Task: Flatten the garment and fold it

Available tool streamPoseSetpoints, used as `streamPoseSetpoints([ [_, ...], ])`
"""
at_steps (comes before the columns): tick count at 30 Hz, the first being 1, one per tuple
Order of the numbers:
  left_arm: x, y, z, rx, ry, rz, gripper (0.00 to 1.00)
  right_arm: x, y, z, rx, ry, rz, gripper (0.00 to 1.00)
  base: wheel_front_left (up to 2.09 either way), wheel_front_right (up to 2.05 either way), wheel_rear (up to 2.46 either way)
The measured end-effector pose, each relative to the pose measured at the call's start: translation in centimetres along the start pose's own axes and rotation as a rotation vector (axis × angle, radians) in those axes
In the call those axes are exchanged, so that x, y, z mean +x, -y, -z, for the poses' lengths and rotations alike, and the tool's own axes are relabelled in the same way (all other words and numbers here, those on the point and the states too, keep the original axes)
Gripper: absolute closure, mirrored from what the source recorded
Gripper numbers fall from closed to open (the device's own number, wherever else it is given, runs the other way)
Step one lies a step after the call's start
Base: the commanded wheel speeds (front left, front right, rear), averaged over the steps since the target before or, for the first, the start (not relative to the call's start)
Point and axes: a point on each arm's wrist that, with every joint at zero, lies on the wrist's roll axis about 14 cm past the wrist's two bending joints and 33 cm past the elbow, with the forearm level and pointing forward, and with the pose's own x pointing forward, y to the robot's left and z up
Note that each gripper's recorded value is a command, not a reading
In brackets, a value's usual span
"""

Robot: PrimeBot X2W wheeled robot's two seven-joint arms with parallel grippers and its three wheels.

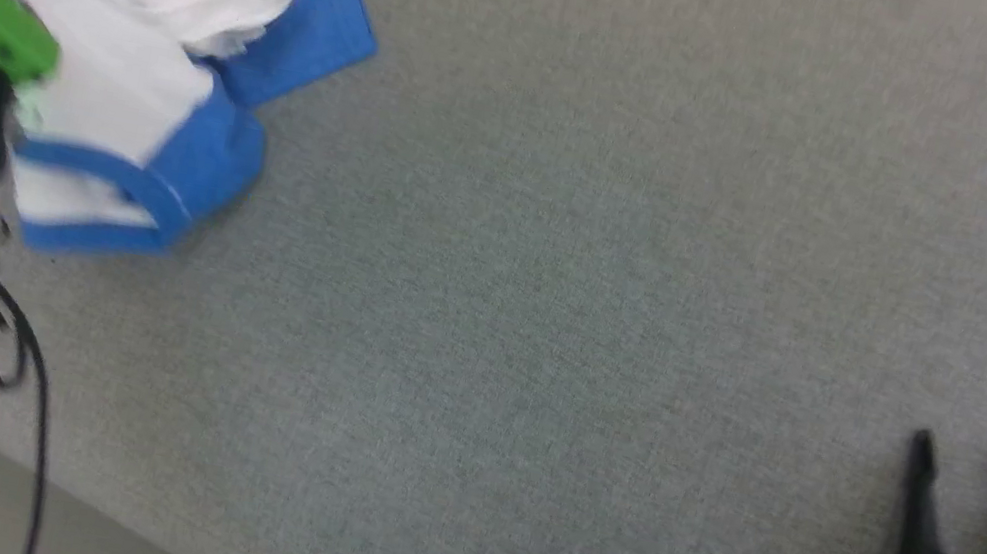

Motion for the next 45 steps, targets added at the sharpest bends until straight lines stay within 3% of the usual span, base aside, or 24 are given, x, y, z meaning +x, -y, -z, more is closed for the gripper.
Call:
streamPoseSetpoints([
  [7,-2.2,6.5,-14.0,0.045,0.278,0.217,1.0,-2.0,-1.0,-0.9,0.021,0.031,0.001,0.0,0.0,0.0,0.0],
  [13,-7.3,15.5,-23.6,0.062,0.488,0.469,1.0,-4.3,-0.1,-1.3,0.066,0.062,0.044,0.0,0.0,0.0,0.0],
  [19,-12.5,23.8,-28.5,0.026,0.607,0.692,1.0,-7.0,1.8,-0.8,0.091,0.074,0.119,0.0,0.0,0.0,0.0],
  [24,-15.9,30.1,-28.9,-0.023,0.599,0.866,1.0,-9.2,3.7,-0.6,0.105,0.089,0.193,0.0,0.0,0.0,0.0],
  [29,-17.6,35.6,-24.4,-0.035,0.478,1.02,1.0,-11.3,5.8,-0.6,0.118,0.114,0.275,0.0,0.0,0.0,0.0],
  [35,-15.9,37.8,-10.3,-0.017,0.143,1.067,1.0,-13.2,7.9,-0.4,0.131,0.125,0.353,0.0,0.0,0.0,0.0],
  [38,-16.0,37.0,-0.5,0.037,-0.094,1.062,1.0,-13.5,8.1,0.0,0.135,0.119,0.363,0.0,0.0,0.0,0.0],
  [40,-16.6,35.1,7.0,0.063,-0.284,1.033,1.0,-13.7,8.3,0.2,0.144,0.115,0.373,0.0,0.0,0.0,0.0],
  [45,-21.0,29.6,20.2,0.17,-0.653,0.984,1.0,-14.3,8.6,0.6,0.154,0.11,0.389,0.0,0.0,0.0,0.0],
])
